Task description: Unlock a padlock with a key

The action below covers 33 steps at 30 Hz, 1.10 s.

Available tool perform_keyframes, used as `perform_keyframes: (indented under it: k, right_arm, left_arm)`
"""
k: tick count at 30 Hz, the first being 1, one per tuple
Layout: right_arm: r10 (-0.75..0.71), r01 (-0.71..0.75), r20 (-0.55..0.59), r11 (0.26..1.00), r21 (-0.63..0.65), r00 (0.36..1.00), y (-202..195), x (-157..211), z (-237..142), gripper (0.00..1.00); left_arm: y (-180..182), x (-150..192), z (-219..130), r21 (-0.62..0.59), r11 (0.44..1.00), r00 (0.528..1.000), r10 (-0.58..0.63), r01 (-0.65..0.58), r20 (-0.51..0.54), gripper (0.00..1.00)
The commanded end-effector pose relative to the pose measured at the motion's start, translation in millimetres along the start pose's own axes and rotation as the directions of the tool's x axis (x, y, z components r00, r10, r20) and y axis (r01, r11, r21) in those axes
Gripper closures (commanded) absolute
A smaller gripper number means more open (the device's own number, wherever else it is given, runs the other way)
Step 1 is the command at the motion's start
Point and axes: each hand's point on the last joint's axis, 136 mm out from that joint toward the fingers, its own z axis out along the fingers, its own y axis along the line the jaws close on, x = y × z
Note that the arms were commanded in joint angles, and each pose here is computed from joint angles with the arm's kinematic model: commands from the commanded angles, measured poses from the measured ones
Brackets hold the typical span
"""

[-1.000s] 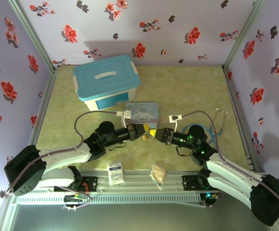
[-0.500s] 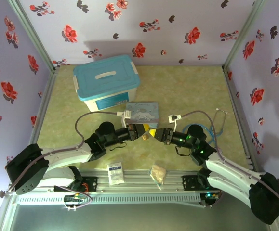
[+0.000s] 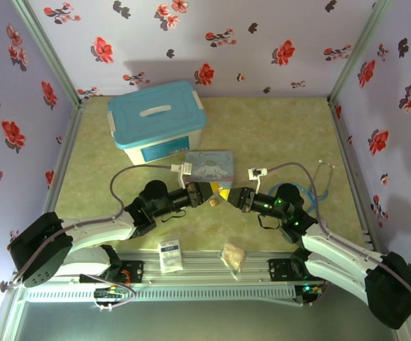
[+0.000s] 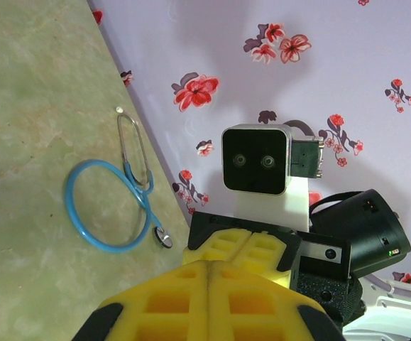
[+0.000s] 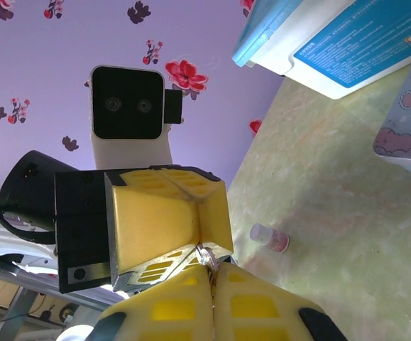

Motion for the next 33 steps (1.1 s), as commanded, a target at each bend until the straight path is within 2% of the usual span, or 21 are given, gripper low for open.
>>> perform_keyframes:
  k: [1, 5, 6, 7, 10, 12, 14, 16, 19, 23, 26, 30, 33]
  right_arm:
    - [-0.026, 0.027, 0.017, 0.999, -0.022, 1.0, 7, -4, -2, 0.98]
    - [-0.014, 0.014, 0.008, 1.0, 0.002, 1.0, 0, -1, -2, 1.0]
    - [-0.01, 0.01, 0.002, 1.0, 0.019, 1.0, -3, 1, -2, 1.0]
    - [-0.007, 0.007, -0.002, 0.999, 0.043, 1.0, -8, 2, -3, 1.0]
    - [0.013, -0.011, -0.014, 0.992, 0.127, 1.0, -24, 7, -6, 1.0]
    - [0.035, -0.03, -0.024, 0.981, 0.192, 0.999, -37, 12, -9, 1.0]
    - [0.064, -0.057, -0.018, 0.961, 0.271, 0.998, -53, 16, -14, 1.0]
    - [0.094, -0.089, 0.004, 0.921, 0.378, 0.996, -75, 19, -23, 1.0]
    - [0.115, -0.116, 0.033, 0.862, 0.493, 0.993, -99, 23, -35, 1.0]
    - [0.113, -0.131, 0.067, 0.801, 0.585, 0.991, -116, 24, -48, 1.0]
    - [0.103, -0.129, 0.077, 0.759, 0.639, 0.992, -124, 23, -57, 1.0]
    - [0.081, -0.102, 0.063, 0.731, 0.675, 0.995, -127, 22, -63, 1.0]
    - [0.079, -0.092, 0.049, 0.731, 0.676, 0.996, -126, 23, -64, 1.0]
  left_arm:
    - [2, 2, 1, 0.011, 1.0, 1.0, -0.01, 0.01, -0.008, 1.0]
    - [2, 0, 1, 0.012, 1.0, 1.0, -0.011, 0.011, -0.001, 1.0]
    - [4, -2, 0, 0.004, 1.0, 1.0, -0.014, 0.014, 0.009, 0.89]
    - [7, -5, -2, -0.007, 1.0, 1.0, -0.017, 0.017, 0.024, 0.68]
    - [20, -13, -11, -0.055, 0.998, 0.997, -0.016, 0.02, 0.072, 0.44]
    - [32, -16, -18, -0.115, 0.993, 0.996, -0.004, 0.015, 0.094, 0.34]
    - [49, -14, -23, -0.217, 0.976, 0.996, 0.003, 0.016, 0.09, 0.33]
    - [75, -6, -28, -0.365, 0.931, 0.999, 0.014, 0.004, 0.049, 0.34]
    - [99, 10, -30, -0.484, 0.872, 0.998, 0.057, -0.066, -0.034, 0.35]
    - [120, 26, -22, -0.538, 0.835, 0.993, 0.078, -0.116, -0.094, 0.37]
    - [138, 36, -14, -0.592, 0.785, 0.981, 0.112, -0.184, -0.156, 0.38]
    - [151, 42, -3, -0.597, 0.779, 0.979, 0.112, -0.193, -0.17, 0.36]
    - [160, 44, 2, -0.62, 0.755, 0.975, 0.12, -0.213, -0.189, 0.37]
